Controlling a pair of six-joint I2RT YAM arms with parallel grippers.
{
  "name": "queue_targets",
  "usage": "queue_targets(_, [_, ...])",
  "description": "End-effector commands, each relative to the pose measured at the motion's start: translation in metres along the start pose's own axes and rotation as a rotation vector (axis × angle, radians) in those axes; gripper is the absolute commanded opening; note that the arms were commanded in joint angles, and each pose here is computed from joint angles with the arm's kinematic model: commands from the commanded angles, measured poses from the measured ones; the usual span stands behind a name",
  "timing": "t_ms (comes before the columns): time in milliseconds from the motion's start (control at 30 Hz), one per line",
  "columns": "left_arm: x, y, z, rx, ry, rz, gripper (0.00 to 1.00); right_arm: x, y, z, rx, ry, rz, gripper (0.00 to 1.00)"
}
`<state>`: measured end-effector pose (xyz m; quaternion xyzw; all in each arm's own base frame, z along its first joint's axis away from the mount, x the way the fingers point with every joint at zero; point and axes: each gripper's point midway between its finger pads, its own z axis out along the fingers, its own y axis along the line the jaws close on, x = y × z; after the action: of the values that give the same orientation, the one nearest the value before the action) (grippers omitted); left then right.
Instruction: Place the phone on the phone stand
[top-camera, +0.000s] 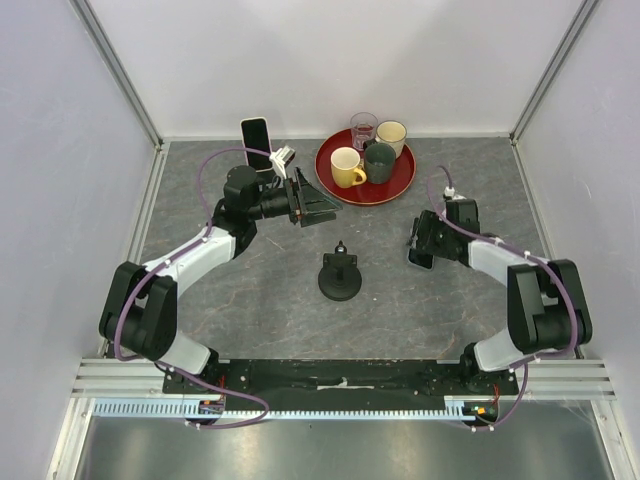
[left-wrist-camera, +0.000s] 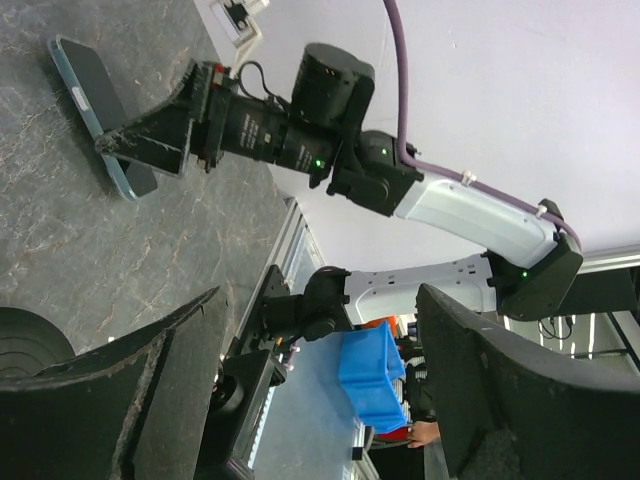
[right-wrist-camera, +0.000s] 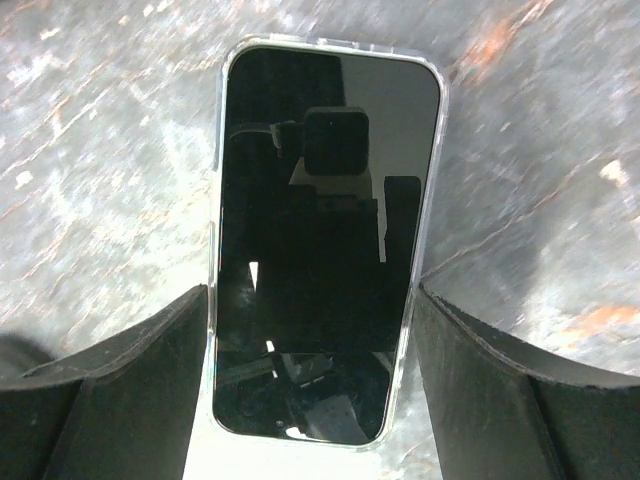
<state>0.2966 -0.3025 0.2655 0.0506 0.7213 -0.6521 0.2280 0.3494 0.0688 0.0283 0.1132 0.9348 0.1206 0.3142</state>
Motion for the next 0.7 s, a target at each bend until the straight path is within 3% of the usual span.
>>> queue_targets(0, [0.003,-0.008,0.004,0.035,0.040,0.030,0.82,-0.005,0.040,-0.024,-0.238,-0.120,0.085,0.00])
queue_targets(200, [0.012,-0.021,0.010,0.050,0.075,0.093,0.87,-0.046,0.086,-0.095,-0.531,-0.445,0.017,0.00])
queue_targets(333, [0.019,-0.030,0.013,0.049,0.093,0.158,0.86,-0.050,0.111,-0.142,-0.677,-0.541,-0.122,0.00])
queue_targets(467, [0.025,-0.032,0.018,-0.011,0.105,0.234,0.84,-0.062,0.104,-0.167,-0.568,-0.634,-0.289,0.00])
queue_targets(667, [0.026,-0.033,0.018,-0.021,0.108,0.248,0.84,-0.062,0.081,-0.157,-0.401,-0.533,-0.267,0.00])
